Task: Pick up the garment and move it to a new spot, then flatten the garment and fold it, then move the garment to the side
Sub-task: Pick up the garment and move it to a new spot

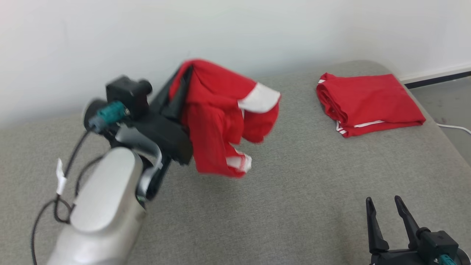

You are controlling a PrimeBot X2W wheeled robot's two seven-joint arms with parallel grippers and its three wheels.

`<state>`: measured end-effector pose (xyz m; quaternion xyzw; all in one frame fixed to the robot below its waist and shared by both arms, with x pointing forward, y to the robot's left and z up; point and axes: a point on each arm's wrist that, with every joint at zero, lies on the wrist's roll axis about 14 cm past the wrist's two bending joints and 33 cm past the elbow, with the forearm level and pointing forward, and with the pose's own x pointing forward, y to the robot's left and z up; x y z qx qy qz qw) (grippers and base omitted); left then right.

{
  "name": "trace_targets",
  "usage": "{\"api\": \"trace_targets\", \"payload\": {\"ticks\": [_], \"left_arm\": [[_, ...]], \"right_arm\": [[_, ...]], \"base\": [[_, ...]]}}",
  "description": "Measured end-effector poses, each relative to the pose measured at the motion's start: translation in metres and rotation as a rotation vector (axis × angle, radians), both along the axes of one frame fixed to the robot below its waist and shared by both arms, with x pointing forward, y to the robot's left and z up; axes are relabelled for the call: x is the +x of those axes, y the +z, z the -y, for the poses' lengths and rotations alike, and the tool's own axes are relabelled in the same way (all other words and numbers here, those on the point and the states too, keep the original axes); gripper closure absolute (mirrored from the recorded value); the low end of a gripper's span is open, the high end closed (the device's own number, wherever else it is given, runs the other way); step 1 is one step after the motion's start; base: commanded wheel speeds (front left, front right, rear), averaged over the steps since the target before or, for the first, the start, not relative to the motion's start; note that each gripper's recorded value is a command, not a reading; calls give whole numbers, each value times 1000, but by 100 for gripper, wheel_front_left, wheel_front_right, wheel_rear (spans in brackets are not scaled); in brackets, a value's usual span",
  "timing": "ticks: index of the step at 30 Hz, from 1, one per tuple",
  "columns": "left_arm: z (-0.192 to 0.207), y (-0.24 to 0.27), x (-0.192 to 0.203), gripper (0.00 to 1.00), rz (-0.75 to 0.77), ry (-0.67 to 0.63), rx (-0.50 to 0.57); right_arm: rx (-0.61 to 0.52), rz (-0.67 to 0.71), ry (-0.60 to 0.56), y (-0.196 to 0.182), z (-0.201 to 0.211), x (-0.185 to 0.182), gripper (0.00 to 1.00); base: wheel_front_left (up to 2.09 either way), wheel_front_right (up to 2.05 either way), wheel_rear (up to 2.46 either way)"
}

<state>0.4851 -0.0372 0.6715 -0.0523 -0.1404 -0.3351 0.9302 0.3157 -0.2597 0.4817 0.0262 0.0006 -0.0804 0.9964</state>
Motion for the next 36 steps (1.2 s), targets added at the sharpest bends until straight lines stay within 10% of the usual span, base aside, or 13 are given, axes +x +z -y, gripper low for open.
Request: {"api": "trace_targets", "payload": {"ticks": [11, 14, 22, 36], "left_arm": [[19, -145, -50, 99, -332, -43, 68], [16, -176, -64, 0, -398, -38, 105], [2, -143, -64, 0, -292, 13, 18], [-149, -78, -74, 0, -34, 412, -34]], "right_arm": [[25, 6, 20, -1, -11, 3, 0], [29, 8, 34, -1, -17, 5, 0], [30, 34, 63, 6, -24, 9, 0], [18, 93, 187, 24, -60, 22, 0]], "base": [[0, 0, 0], [0, 0, 0], [0, 0, 0], [0, 0, 0]]}}
